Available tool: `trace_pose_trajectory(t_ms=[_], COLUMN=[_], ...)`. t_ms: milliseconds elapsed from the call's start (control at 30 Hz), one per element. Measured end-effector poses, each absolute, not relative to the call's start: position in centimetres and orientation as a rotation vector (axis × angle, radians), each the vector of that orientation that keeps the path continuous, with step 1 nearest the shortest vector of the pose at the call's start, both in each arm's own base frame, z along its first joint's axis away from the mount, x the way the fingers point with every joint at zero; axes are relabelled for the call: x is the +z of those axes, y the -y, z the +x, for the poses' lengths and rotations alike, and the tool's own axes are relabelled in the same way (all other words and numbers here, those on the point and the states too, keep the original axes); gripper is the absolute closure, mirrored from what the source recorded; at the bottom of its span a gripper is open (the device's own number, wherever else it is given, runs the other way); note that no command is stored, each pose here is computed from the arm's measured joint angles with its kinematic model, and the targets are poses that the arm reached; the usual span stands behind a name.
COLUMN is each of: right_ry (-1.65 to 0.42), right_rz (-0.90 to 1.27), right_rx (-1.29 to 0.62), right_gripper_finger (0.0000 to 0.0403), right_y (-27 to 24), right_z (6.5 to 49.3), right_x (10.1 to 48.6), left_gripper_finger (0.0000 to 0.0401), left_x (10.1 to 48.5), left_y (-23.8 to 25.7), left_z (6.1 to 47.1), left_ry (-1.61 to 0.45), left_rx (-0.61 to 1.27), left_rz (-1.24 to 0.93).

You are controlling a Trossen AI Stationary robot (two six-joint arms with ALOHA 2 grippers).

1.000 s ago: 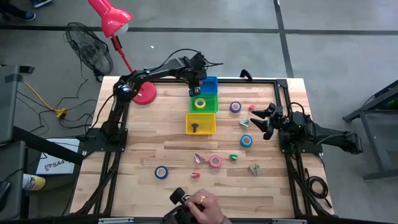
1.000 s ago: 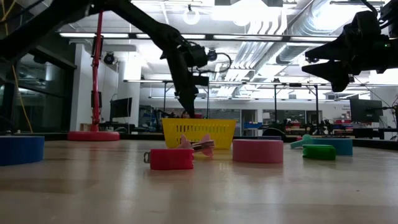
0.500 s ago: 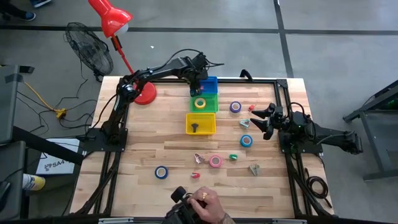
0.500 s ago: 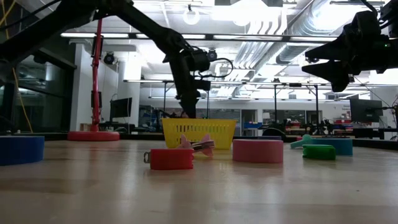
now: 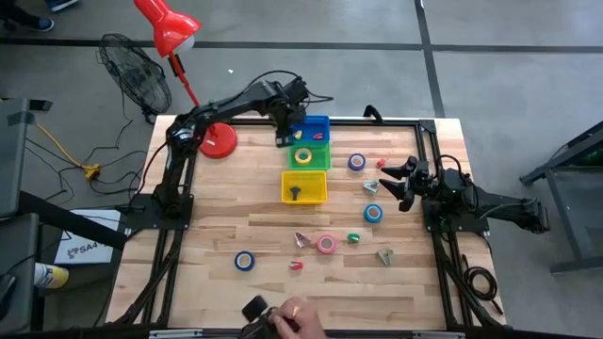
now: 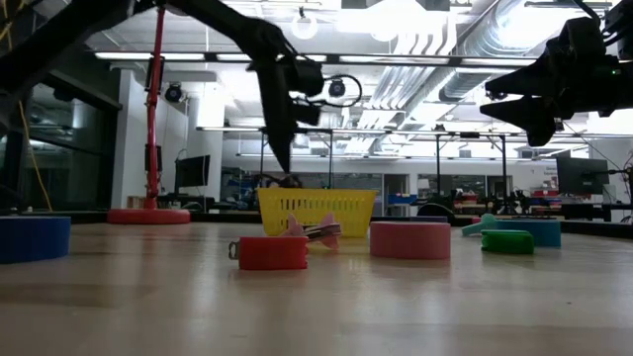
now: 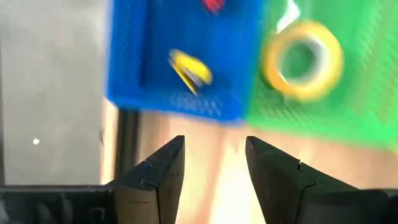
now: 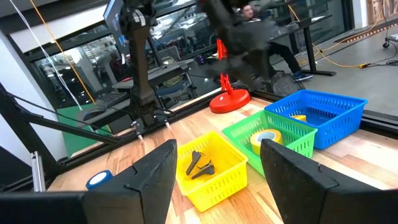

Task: Pick and place Stapler, Stapler remover, tape
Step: Put the bottom blue tape into the green bin

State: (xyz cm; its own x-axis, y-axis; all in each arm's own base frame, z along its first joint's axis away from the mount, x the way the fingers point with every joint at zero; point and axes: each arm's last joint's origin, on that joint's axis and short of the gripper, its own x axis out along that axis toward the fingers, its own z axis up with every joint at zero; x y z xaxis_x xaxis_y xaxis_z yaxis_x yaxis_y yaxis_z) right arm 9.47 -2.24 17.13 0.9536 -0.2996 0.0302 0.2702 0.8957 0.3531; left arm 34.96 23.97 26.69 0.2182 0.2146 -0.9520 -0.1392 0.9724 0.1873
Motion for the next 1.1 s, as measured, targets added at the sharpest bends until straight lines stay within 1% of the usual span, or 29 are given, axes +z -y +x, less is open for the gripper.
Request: trace_pose_trajectory(t_ms=[133,333,433,667,833,1100], right_ry=[0.085,0.084,0.083,0.083,0.083,0.083], right_rz=[0.354,0.354,0.354,0.354,0.353,0.354], right_rx=[-0.296,-0.295,-0.292,-0.292,-0.292,-0.293], right_gripper_finger=[0.018,0.018,0.018,0.018,0.018,0.018], right_y=[2.2,2.2,2.2,2.2,2.2,2.2], right_z=[9.5,9.5,9.5,9.5,9.5,9.5], right_x=[17.1,17.1,17.1,17.1,17.1,17.1], left_gripper_finger=[0.0234,0.0234,0.0234,0.0234,0.0234,0.0234], left_x=[28.3,28.6,27.9,26.3,25.1,23.3], left_y=[-21.3,-17.3,-15.1,-9.1,-5.4,-0.6], left_z=[32.9,29.9,28.2,24.7,22.7,21.7], left_ry=[-1.397,-1.442,-1.461,-1.42,-1.403,-1.441], left_rx=[0.196,0.193,0.206,0.202,0.245,0.269], left_rz=[0.067,0.005,-0.038,-0.166,-0.257,-0.356])
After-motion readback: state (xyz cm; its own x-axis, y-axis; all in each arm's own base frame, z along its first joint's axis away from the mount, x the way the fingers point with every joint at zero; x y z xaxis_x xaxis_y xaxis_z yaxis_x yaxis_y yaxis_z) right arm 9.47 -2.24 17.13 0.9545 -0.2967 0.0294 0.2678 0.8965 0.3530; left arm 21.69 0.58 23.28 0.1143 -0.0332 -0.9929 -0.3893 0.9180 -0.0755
